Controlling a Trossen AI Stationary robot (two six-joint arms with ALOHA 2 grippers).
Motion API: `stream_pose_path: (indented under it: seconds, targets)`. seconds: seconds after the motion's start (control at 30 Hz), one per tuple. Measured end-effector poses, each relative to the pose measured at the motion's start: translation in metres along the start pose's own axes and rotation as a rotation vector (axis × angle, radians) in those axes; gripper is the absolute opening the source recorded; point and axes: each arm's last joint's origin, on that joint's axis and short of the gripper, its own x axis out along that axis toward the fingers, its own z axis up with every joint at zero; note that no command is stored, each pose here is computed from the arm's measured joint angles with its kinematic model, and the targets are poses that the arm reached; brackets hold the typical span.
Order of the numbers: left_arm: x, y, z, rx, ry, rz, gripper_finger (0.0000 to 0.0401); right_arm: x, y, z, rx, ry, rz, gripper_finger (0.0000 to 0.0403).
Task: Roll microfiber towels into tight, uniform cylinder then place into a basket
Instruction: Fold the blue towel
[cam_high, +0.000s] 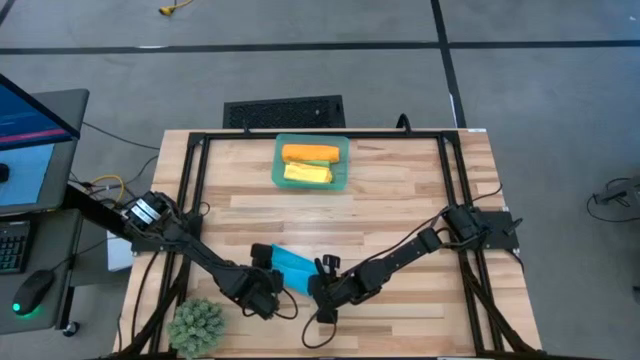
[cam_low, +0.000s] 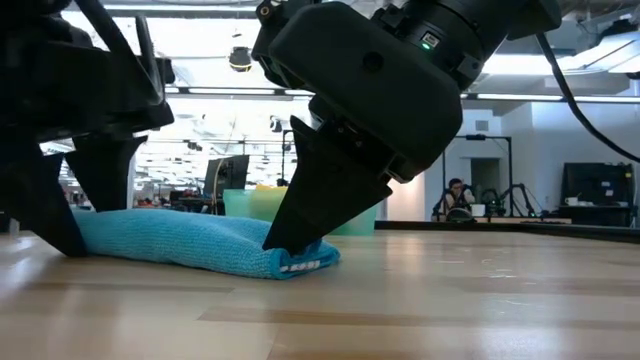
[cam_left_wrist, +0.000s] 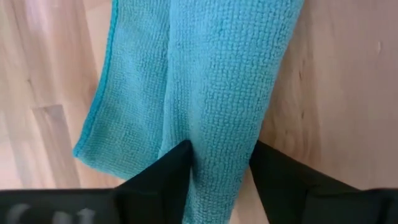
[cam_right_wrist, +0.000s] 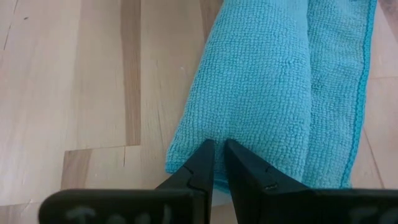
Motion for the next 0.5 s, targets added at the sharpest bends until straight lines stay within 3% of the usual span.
stream_pose_path:
  seconds: [0.33, 0.5]
  targets:
    - [-0.003, 0.0, -0.002, -0.059, 0.039, -0.089, 0.0015, -0.002, 0.01, -0.002, -0.016, -0.002, 0.072, 0.0065]
    - [-0.014, 0.007, 0.001, -0.105, 0.052, -0.236, 0.0016, -0.005, 0.022, -0.004, -0.034, -0.032, 0.115, 0.0066]
